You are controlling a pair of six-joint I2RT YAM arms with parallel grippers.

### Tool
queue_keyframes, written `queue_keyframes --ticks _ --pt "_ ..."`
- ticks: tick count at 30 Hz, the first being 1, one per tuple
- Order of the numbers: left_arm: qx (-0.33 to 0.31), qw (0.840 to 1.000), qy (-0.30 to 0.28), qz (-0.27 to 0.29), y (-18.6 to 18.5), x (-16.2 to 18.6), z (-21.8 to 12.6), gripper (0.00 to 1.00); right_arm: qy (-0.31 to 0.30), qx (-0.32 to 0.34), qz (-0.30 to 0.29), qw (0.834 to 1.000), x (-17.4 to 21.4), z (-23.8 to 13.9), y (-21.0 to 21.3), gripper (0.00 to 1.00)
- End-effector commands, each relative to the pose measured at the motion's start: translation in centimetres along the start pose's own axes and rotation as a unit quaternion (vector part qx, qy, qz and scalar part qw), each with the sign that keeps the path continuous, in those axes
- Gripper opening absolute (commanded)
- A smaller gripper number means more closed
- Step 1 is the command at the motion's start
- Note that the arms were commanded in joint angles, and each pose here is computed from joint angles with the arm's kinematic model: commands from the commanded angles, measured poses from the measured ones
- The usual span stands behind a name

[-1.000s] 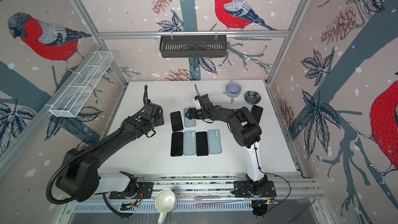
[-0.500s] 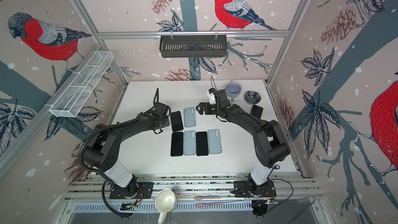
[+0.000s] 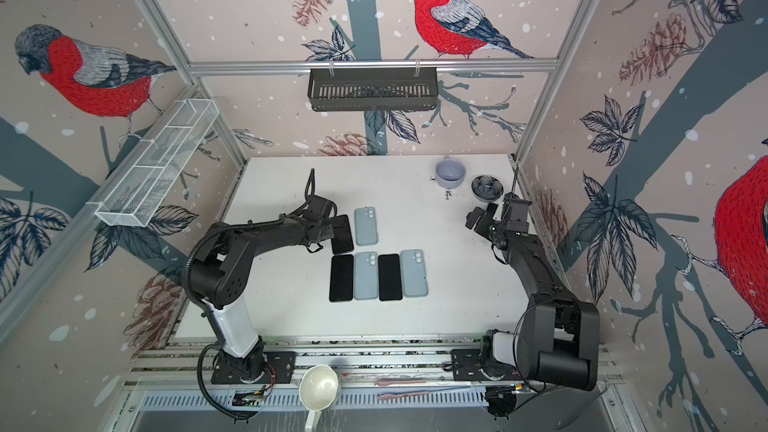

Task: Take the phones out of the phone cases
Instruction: 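Grasp the black phone by the bowl with right gripper while left draws back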

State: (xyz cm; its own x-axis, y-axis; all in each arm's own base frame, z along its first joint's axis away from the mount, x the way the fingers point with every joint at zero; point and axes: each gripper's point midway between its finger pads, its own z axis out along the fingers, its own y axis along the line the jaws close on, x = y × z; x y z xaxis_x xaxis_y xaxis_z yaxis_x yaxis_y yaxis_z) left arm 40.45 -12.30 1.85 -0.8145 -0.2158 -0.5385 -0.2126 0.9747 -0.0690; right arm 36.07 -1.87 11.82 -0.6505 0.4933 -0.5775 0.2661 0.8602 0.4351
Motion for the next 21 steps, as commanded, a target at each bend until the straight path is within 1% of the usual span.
queue_keyframes --ticks 1,3,5,8,12,15,16,17,19,21 --pt "0.035 0.999 0.017 0.009 -1.3 1.0 0.5 0.00 -0.018 0.056 0.017 0.998 -0.9 0.4 -3.0 1.00" --pt "0.049 0.999 0.015 0.012 -2.1 1.1 0.5 0.00 -0.023 0.089 0.024 0.996 -1.3 0.8 -4.8 1.00" --pt "0.054 0.998 0.009 0.019 -2.7 1.0 0.4 0.00 -0.031 0.090 0.024 0.995 -1.9 1.0 -5.2 1.00" --pt "0.053 0.998 0.001 0.019 -2.9 0.8 0.4 0.00 -0.048 0.108 0.007 0.993 -2.7 1.4 -5.7 1.00" --pt "0.068 0.997 -0.013 0.015 -3.5 0.1 0.1 0.00 -0.036 0.120 -0.002 0.992 -2.6 2.8 -6.4 1.00" --pt "0.045 0.999 -0.014 0.015 -2.6 0.1 0.0 0.00 -0.018 0.113 -0.015 0.993 -2.3 4.3 -6.0 1.00" --pt "0.042 0.999 -0.027 0.010 -2.4 -0.6 -0.6 0.00 -0.013 0.121 -0.025 0.992 -2.3 4.8 -6.0 1.00" --pt "0.042 0.999 -0.033 0.009 -2.0 -0.5 -1.1 0.01 -0.006 0.131 -0.029 0.991 -2.2 5.3 -6.2 1.00" --pt "0.067 0.996 -0.051 0.008 -2.5 -1.2 -2.3 0.05 0.001 0.137 -0.032 0.990 -2.2 6.1 -6.5 1.00" --pt "0.093 0.994 -0.057 0.011 -3.3 -1.8 -3.4 0.07 0.007 0.139 -0.030 0.990 -2.2 7.0 -6.8 1.00"
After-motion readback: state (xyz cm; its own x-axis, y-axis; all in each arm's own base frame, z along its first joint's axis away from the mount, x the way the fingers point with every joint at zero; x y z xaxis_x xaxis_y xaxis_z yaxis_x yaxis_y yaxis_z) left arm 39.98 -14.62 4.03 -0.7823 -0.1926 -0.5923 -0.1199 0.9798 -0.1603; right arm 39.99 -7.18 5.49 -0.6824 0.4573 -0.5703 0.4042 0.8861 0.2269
